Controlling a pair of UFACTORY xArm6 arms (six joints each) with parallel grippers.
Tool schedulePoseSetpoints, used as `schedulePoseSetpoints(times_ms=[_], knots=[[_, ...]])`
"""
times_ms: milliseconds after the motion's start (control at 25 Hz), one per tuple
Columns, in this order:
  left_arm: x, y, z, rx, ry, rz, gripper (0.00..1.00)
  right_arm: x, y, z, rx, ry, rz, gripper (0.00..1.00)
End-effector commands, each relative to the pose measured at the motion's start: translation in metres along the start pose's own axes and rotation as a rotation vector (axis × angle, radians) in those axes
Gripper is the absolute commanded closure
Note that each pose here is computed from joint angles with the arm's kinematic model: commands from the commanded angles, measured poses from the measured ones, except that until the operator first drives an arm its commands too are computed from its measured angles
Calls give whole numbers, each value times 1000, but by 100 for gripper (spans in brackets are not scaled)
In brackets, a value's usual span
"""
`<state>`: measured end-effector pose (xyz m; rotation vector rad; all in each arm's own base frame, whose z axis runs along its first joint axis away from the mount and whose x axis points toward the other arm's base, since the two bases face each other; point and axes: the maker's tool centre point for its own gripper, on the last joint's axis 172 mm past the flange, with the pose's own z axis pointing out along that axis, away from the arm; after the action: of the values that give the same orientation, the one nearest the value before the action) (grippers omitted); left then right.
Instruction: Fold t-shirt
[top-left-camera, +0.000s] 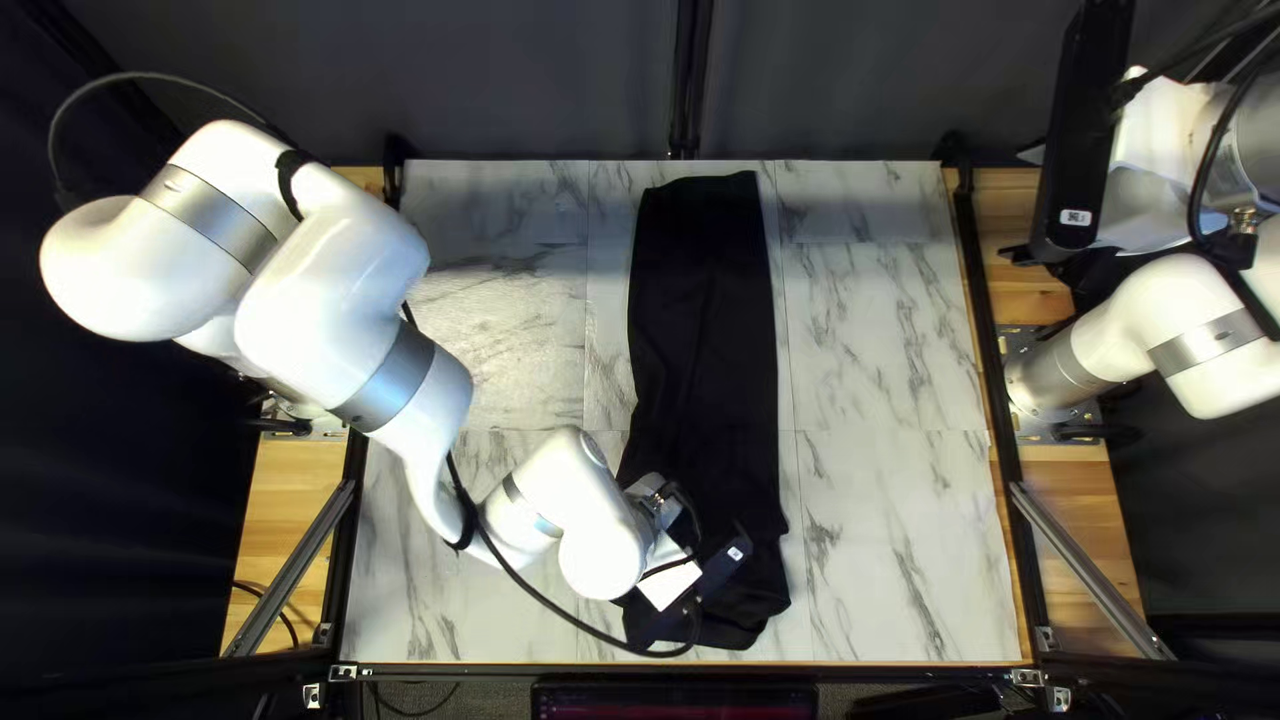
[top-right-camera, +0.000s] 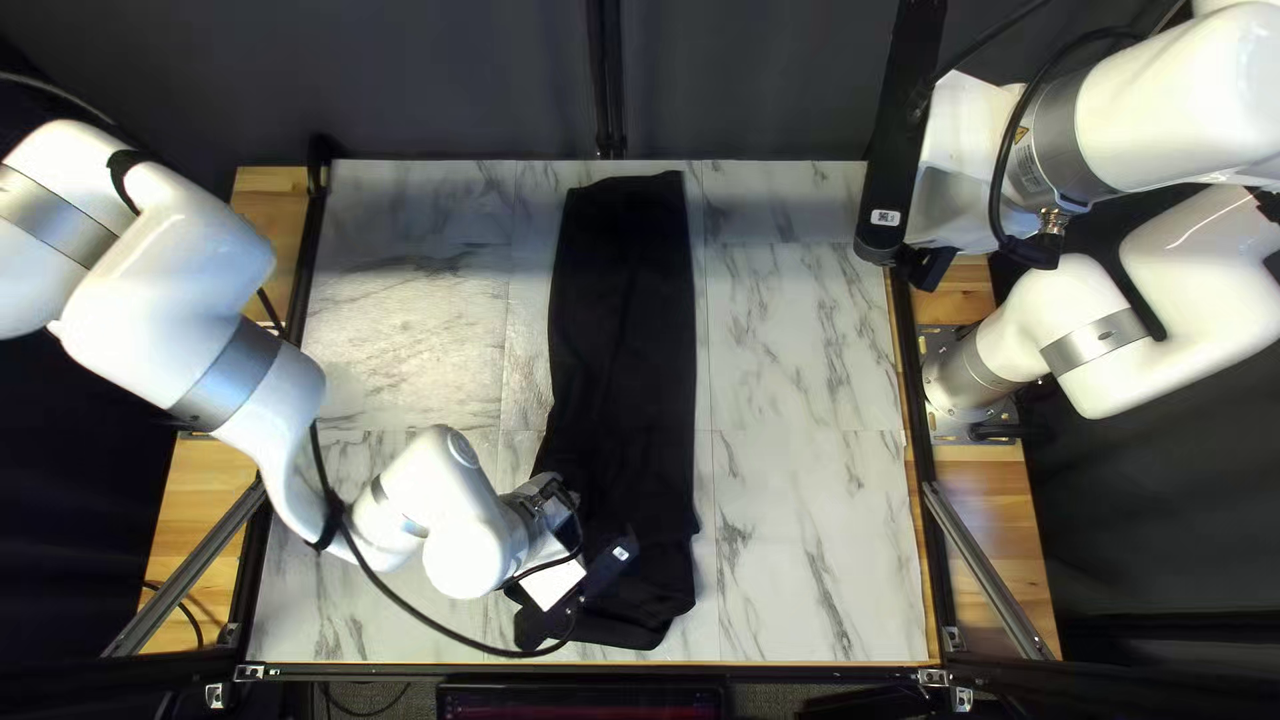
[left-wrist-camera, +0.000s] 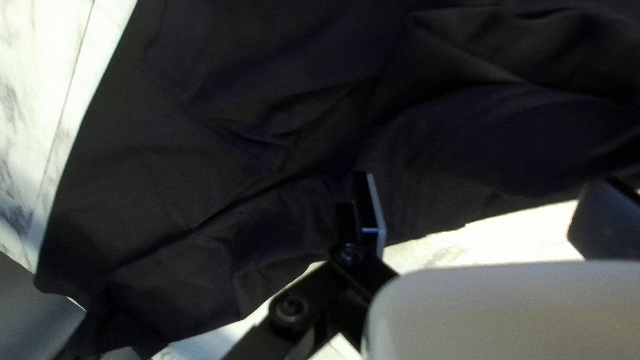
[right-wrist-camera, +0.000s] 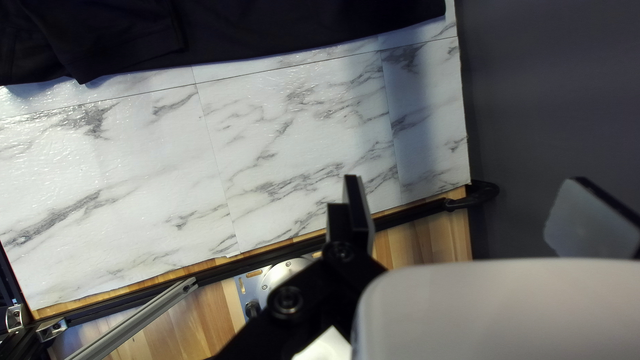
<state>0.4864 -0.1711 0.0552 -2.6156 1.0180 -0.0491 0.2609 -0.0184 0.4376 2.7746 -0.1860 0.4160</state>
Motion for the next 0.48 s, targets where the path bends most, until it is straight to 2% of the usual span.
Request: schedulePoseSetpoints(times_ms=[40,160,480], knots=[[3,-5,-4,12,14,-29,0,0,0,0,0,0,0,0],[14,-9,-10,30,51,-58,10,0,0,0,0,0,0,0],[39,-27,-7,63,147,-109,15,0,0,0,0,0,0,0]])
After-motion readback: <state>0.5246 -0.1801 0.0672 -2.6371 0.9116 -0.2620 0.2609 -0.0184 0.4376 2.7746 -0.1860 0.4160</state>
